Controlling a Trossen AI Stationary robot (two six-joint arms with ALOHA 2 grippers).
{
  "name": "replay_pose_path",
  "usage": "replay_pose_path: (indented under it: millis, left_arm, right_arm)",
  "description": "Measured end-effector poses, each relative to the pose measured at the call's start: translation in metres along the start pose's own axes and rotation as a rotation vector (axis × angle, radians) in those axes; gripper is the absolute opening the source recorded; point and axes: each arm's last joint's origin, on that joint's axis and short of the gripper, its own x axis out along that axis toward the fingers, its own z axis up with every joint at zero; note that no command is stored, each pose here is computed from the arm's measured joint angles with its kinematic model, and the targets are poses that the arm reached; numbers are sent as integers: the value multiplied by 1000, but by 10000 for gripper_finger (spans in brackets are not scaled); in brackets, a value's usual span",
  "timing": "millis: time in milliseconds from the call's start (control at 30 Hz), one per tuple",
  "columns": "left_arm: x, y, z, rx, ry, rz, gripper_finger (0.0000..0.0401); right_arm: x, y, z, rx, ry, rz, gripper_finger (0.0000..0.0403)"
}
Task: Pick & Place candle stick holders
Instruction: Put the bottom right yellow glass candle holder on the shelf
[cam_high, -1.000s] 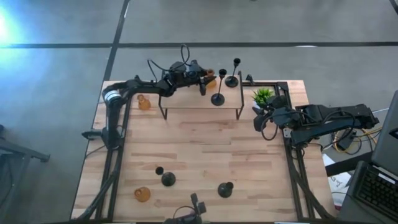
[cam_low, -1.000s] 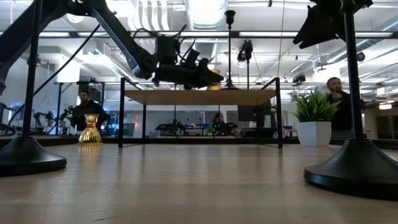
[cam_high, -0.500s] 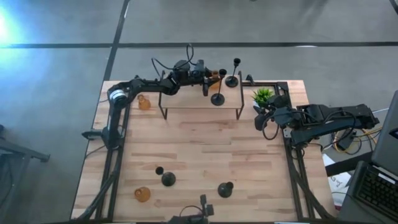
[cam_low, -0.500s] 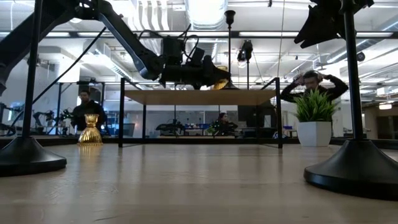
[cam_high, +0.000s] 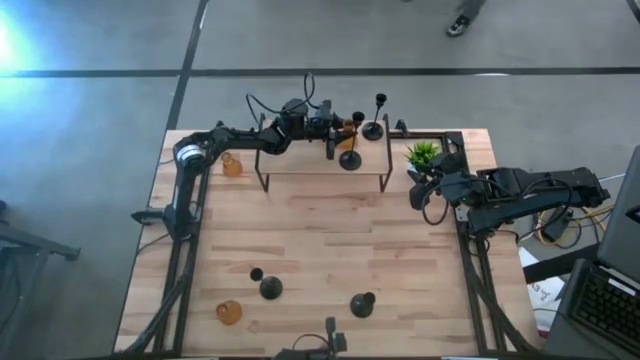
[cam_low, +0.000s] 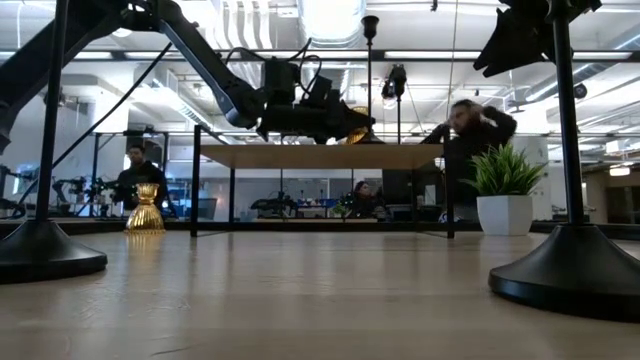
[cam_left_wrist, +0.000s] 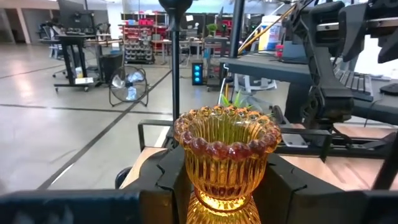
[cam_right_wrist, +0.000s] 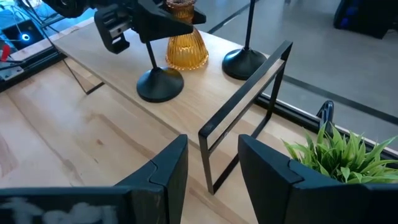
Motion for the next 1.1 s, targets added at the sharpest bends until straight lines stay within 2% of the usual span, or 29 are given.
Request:
replay_pose_path:
  millis: [367,633,1100]
  left_arm:
    - [1,1,-5,17,7,32,131]
    - [16,5,-10,16,-3,23,131]
    - [13,10,-11,-11,19,44,131]
  right_arm:
    - [0,0,0,0,0,0,128]
    - [0,0,0,4,0,1,129]
    - [0,0,0,4,2,3,123]
